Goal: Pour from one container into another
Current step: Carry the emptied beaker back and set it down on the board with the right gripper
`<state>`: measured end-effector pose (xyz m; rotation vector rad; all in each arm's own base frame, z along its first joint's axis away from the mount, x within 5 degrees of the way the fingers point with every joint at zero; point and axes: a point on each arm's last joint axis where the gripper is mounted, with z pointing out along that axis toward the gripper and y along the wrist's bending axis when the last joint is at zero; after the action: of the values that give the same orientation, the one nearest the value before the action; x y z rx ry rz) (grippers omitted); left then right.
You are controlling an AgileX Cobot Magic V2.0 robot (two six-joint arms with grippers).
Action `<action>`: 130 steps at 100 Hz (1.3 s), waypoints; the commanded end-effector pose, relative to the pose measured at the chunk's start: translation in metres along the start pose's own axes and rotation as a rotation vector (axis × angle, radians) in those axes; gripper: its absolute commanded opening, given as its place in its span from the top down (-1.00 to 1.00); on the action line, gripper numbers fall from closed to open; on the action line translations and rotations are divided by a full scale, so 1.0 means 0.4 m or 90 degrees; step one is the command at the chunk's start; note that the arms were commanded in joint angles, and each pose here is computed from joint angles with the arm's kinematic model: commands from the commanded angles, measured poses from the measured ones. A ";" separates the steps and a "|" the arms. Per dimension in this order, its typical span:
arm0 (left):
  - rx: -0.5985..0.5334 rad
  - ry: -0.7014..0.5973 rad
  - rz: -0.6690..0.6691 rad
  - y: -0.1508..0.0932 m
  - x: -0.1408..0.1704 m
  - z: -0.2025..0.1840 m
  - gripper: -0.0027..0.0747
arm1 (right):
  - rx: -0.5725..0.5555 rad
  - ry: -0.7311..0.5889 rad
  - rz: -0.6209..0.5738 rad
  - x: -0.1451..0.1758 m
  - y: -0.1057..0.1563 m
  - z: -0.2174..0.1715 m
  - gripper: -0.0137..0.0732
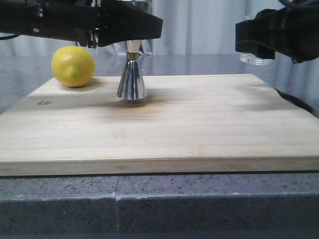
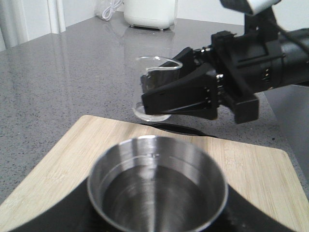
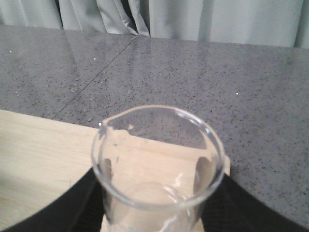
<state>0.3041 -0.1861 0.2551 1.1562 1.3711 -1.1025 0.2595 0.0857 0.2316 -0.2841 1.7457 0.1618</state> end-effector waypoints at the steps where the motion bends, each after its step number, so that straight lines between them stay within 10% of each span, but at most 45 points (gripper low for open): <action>1: 0.018 -0.096 0.019 -0.019 -0.084 -0.016 0.36 | 0.009 -0.109 -0.012 -0.045 -0.006 0.007 0.13; 114: 0.018 -0.096 0.019 -0.019 -0.084 -0.016 0.36 | -0.029 -0.086 -0.072 0.036 0.015 0.070 0.13; 130: 0.018 -0.096 0.019 -0.019 -0.084 -0.016 0.36 | -0.029 -0.087 -0.072 0.036 0.015 0.070 -0.10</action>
<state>0.3041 -0.1861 0.2551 1.1562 1.3711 -1.1025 0.2789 0.0984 0.1905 -0.4131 1.7182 0.1423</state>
